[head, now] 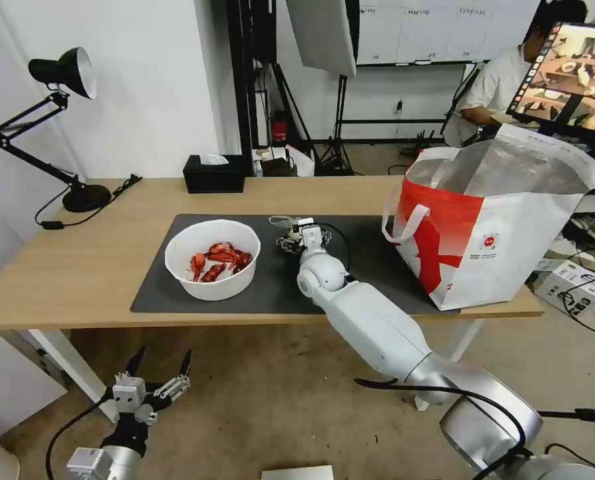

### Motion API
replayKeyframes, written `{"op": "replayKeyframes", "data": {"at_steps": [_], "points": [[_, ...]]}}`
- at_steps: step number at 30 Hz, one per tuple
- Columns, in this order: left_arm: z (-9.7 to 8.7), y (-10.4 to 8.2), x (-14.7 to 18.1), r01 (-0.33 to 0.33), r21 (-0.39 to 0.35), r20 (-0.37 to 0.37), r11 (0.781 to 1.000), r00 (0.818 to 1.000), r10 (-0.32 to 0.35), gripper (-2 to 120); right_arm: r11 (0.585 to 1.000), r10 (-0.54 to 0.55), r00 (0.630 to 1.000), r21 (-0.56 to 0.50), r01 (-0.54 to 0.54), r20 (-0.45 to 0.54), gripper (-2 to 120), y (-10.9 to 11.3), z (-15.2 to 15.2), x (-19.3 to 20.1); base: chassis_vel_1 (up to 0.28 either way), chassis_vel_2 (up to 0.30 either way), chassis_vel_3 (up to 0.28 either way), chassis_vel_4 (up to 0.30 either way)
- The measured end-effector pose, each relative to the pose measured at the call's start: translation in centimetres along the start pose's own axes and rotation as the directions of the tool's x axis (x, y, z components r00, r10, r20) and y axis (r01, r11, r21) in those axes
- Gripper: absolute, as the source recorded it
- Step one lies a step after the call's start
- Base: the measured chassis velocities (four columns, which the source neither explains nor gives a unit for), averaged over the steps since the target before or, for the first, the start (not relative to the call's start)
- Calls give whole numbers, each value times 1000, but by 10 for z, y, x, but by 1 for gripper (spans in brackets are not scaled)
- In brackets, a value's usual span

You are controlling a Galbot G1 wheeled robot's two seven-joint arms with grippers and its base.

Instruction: Pick up the trash from the table and place it into the takeout bag.

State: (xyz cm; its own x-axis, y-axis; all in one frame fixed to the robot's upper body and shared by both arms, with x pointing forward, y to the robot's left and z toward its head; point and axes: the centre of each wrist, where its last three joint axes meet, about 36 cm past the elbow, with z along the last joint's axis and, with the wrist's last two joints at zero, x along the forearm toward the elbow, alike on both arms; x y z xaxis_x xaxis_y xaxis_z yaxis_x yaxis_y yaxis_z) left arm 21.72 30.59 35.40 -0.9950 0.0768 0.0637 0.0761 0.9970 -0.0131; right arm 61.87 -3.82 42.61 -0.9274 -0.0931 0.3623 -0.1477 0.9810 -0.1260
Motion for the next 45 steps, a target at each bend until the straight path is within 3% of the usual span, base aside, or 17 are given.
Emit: {"op": "replayKeyframes", "data": {"at_steps": [3, 6, 12, 20, 25, 28, 33, 37, 38, 41, 42, 45], "points": [[-1, 0, 0, -1, 0, 1, 1000, 1000, 1, 100, 1000, -2, 1000, -3, 2, -2, 90, 0, 1, 0, 0, 0, 0, 0], [-2, -1, 1, -2, -2, 3, 1000, 1000, 2, 100, 1000, -5, 1000, -11, 5, -11, 71, -1, 6, 1, 0, 0, 0, 0], [-2, -2, 1, -2, -2, 4, 1000, 1000, 2, 100, 1000, -13, 1000, -25, 13, 3, 51, 0, 10, 3, 0, 0, 0, 0], [-3, -5, 3, -12, -4, 0, 1000, 1000, 12, 100, 999, -34, 986, -3, 35, 166, 21, -12, 17, 17, 0, 0, 0, 0], [-4, -5, 3, -13, -6, 5, 1000, 1000, 13, 100, 999, -39, 966, 16, 37, 257, 12, -25, 13, 35, 0, 0, 0, 0], [-6, -6, 3, -14, -5, 8, 1000, 1000, 14, 100, 998, -56, 930, 37, 46, 364, 8, -44, 4, 66, 0, 0, 0, 0], [-7, -8, 3, -17, -3, 12, 1000, 1000, 17, 100, 998, -69, 886, 41, 57, 458, 8, -65, -14, 105, 0, 0, 0, 0], [-9, -14, 2, -32, 5, 15, 999, 999, 32, 100, 998, -53, 824, 49, 31, 563, 8, -103, -38, 156, 0, 0, 0, 0], [-9, -14, 2, -32, 5, 15, 999, 999, 32, 100, 998, -53, 824, 49, 31, 563, 8, -103, -38, 156, 0, 0, 0, 0], [-9, -20, 1, -50, 5, 14, 999, 999, 49, 100, 998, 8, 805, 39, -40, 594, 7, -139, -53, 184, 0, 0, 0, 0], [-9, -20, 1, -50, 5, 14, 999, 999, 49, 100, 998, 8, 805, 39, -40, 594, 7, -139, -53, 184, 0, 0, 0, 0], [-9, -27, 2, -68, 4, 13, 998, 998, 68, 100, 990, 104, 798, 12, -138, 594, 7, -176, -66, 206, 0, 0, 0, 0]]}}
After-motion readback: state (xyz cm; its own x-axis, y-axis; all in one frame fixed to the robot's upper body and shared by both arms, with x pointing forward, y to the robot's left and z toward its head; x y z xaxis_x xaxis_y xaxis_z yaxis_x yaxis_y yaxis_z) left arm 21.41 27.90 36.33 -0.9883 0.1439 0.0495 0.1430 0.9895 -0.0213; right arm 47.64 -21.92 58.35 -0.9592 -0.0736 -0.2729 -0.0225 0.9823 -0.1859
